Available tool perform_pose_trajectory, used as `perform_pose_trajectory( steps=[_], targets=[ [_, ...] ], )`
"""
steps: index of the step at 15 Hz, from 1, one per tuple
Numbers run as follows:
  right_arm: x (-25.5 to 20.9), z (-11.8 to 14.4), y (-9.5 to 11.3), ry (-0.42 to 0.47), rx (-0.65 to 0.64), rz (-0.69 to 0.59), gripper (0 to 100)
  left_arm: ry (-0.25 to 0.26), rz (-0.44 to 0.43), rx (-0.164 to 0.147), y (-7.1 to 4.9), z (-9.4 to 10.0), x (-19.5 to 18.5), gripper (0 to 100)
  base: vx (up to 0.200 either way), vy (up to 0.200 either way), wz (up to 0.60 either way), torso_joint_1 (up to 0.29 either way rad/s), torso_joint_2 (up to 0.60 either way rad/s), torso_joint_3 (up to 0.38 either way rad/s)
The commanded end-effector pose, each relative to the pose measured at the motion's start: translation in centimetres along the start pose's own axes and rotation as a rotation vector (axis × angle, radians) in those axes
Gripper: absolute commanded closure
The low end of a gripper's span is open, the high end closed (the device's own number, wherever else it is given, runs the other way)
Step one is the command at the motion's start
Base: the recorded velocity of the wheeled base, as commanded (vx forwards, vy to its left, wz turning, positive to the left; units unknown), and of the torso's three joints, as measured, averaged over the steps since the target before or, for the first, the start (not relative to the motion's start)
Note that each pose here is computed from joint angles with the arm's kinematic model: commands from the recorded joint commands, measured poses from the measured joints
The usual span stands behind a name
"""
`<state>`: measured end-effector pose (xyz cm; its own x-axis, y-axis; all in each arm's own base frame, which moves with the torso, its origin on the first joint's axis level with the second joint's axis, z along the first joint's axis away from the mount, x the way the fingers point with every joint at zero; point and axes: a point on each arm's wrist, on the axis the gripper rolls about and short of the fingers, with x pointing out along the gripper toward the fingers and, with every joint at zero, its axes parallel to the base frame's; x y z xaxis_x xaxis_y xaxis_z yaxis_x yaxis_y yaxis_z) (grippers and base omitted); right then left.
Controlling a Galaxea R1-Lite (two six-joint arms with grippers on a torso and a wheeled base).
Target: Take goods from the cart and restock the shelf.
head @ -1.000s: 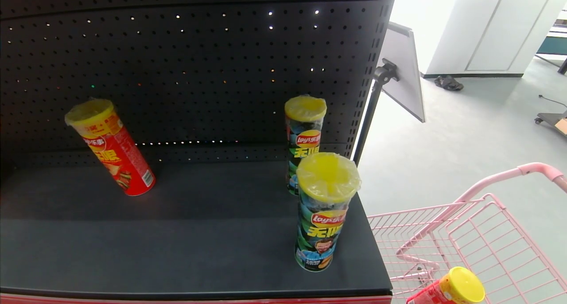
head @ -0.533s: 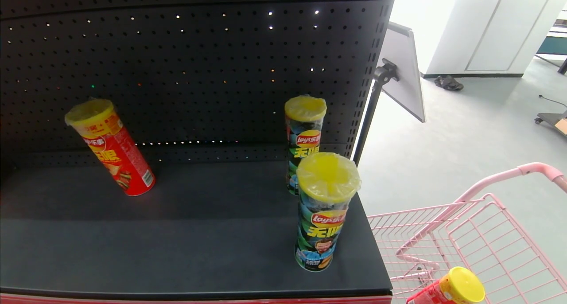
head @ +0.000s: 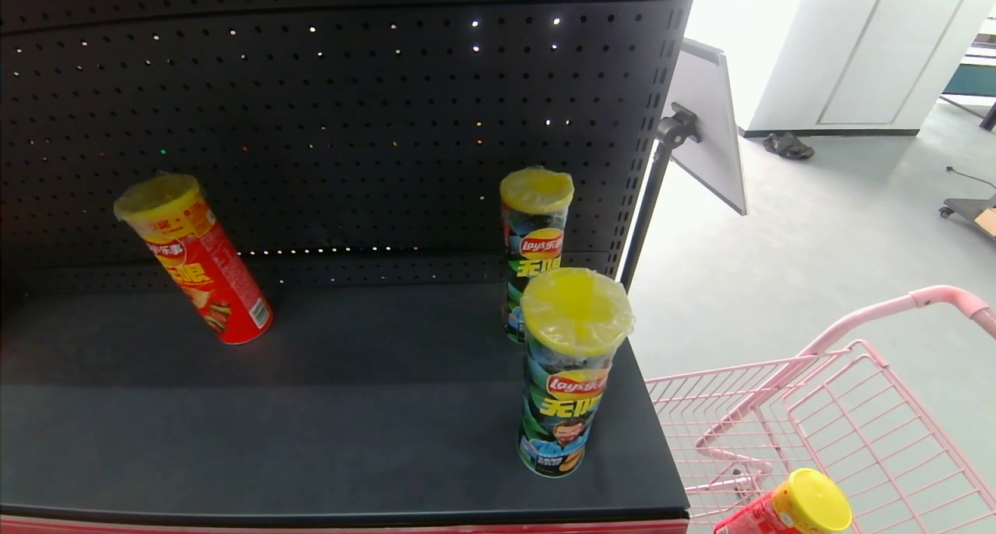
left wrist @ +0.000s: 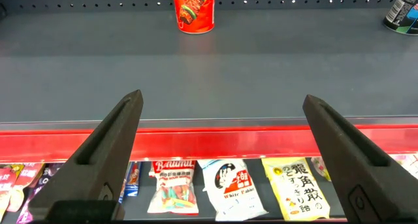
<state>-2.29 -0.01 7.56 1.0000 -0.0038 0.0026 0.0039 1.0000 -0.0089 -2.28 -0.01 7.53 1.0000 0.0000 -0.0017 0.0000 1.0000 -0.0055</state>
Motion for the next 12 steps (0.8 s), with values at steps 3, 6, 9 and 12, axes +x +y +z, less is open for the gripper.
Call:
perform_pose_trajectory(
  steps=[3, 6, 9, 12],
  targets=[
    [0.01, 0.01, 0.0, 0.001, 0.0, 0.001, 0, 0.001, 0.0, -0.001, 0.0, 0.01, 0.01, 0, 0.0, 0.0, 0.0, 0.0, 0.0, 0.0],
    [0.01, 0.01, 0.0, 0.001, 0.001, 0.001, 0, 0.001, 0.002, -0.001, 0.0, 0.01, 0.01, 0, 0.0, 0.0, 0.0, -0.019, 0.02, 0.019],
    [0.01, 0.01, 0.0, 0.001, 0.001, 0.001, 0, 0.001, 0.0, -0.001, 0.0, 0.01, 0.01, 0, 0.0, 0.0, 0.0, -0.137, 0.31, 0.165],
    [0.01, 0.01, 0.0, 0.001, 0.001, 0.001, 0, 0.001, 0.002, -0.001, 0.0, 0.01, 0.01, 0, 0.0, 0.0, 0.0, -0.144, 0.35, 0.191]
  ],
)
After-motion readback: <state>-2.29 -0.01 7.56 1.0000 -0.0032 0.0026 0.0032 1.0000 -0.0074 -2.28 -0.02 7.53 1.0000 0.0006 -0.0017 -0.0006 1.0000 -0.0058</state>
